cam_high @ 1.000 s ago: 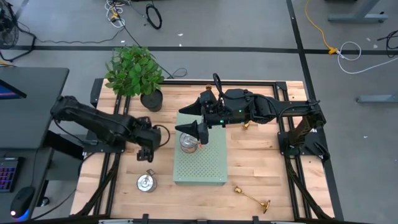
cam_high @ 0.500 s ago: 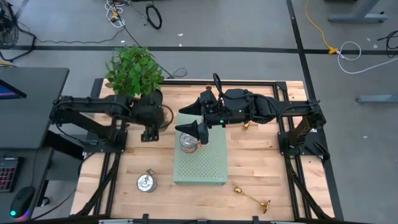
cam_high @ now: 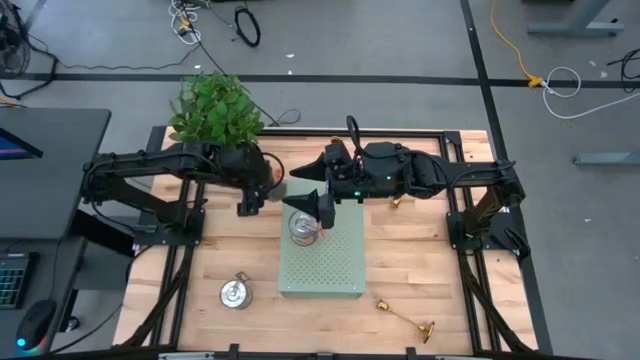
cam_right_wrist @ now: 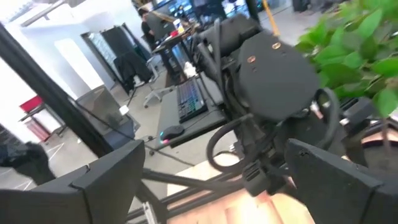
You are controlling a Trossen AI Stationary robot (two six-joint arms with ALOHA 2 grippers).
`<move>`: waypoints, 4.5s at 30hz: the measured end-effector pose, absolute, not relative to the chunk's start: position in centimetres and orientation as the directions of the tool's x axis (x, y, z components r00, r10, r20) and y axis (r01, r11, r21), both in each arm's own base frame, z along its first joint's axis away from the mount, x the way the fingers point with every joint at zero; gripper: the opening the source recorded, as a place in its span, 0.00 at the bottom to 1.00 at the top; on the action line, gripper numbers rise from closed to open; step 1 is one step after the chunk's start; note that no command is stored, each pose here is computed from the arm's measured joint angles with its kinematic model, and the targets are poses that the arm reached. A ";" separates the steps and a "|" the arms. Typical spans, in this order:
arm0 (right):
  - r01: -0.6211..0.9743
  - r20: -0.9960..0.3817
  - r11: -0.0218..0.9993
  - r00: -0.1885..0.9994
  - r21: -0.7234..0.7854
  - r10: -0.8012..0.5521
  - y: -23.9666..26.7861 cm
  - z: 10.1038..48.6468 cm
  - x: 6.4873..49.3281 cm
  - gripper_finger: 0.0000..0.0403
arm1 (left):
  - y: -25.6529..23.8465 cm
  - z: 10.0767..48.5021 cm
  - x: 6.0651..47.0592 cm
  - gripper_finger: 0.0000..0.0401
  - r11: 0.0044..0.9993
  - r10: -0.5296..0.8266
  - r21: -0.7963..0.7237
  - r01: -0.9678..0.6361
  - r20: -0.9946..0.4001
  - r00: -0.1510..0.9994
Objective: Pick & Place candle stick holders
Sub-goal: Put the top orange scented candle on the shelf, then put the brown scented candle on the shelf
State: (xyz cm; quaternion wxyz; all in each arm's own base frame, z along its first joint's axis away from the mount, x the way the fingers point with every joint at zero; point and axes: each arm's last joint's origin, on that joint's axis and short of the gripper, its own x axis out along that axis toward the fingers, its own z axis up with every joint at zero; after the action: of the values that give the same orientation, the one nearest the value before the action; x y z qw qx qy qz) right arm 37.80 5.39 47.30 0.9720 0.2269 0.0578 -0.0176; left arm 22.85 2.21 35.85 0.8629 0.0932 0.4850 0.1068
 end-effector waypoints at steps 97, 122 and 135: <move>0.184 -0.124 0.887 0.982 0.425 -0.144 5.0 47.4 37.5 0.96 | 1.4 36.7 23.8 0.99 0.998 0.027 -0.017 -0.061 -0.760 0.650; 0.184 -0.125 0.887 0.982 0.424 -0.144 5.0 47.4 37.5 0.96 | -10.4 32.9 17.4 0.99 0.907 -0.417 -0.332 0.258 -0.791 0.447; 0.184 -0.125 0.887 0.982 0.424 -0.144 5.0 47.4 37.5 0.96 | -14.8 27.1 17.6 0.99 0.879 -0.476 -0.414 0.237 -0.743 0.470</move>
State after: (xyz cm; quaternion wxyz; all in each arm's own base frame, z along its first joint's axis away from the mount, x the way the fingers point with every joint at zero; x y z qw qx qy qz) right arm 37.52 4.98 47.39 0.9702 0.2226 0.0449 -0.0844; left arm 17.56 -14.80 27.15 0.8479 -0.1277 0.4696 -0.2102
